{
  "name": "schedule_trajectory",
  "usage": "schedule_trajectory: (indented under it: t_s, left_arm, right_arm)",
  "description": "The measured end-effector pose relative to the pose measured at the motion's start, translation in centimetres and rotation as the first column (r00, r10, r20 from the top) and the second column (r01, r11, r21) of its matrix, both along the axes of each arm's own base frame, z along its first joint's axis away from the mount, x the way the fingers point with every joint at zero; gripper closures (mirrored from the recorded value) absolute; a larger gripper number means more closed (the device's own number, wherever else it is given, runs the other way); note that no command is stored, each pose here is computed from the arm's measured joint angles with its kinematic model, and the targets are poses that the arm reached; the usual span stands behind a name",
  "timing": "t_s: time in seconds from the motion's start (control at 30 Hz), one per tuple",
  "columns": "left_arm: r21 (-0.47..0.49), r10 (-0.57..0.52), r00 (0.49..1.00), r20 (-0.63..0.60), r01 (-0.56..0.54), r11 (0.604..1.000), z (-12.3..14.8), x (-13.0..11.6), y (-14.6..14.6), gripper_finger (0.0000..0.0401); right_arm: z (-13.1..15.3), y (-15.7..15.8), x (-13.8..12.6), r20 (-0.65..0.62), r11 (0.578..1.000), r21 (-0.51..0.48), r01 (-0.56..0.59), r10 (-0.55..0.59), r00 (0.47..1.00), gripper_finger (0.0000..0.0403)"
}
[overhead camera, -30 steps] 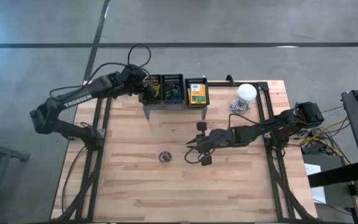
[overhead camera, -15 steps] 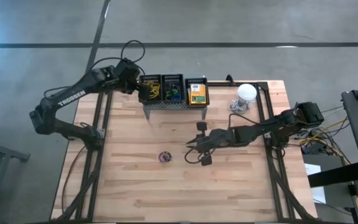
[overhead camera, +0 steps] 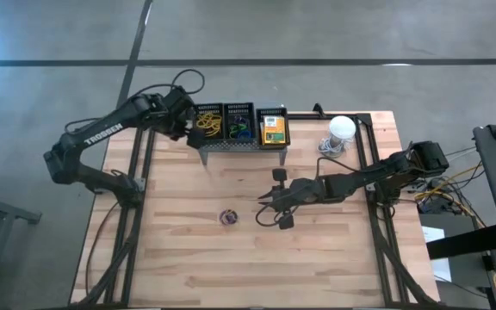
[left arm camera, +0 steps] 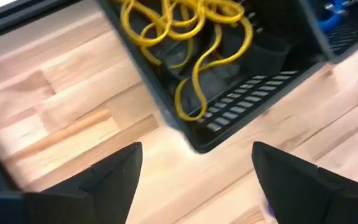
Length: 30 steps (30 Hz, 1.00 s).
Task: Pick & Place Office Desk Supplies
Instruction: Put the black spring keychain into the middle black bin on the shelf
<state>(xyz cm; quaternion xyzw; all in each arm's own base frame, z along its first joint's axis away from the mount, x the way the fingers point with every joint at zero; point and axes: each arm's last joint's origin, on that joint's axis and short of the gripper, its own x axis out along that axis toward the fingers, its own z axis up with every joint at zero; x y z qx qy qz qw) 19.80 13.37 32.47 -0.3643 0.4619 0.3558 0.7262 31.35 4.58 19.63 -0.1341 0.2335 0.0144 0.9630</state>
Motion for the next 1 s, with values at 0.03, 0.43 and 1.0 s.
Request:
schedule_trajectory:
  t_s: [0.03,0.43,1.0]
  left_arm:
    - [-0.001,0.002,1.0,-0.009,-0.002,1.0,0.0,-0.1,0.0,0.0095]
    - [-0.033,0.017,1.0,-0.003,-0.017,0.999,3.1,-1.3,-1.2,0.0102]
    - [0.599,-0.417,0.906,0.077,0.292,0.746,-5.2,2.6,-17.7,0.0102]
  right_arm:
    - [0.0,0.0,0.0,0.0,1.0,0.0,0.0,0.0,1.0,0.0351]
    - [0.0,0.0,0.0,0.0,1.0,0.003,0.001,-0.001,1.0,0.0351]
    - [-1.8,0.1,0.5,-0.053,0.998,0.054,0.032,-0.029,0.998,0.0351]
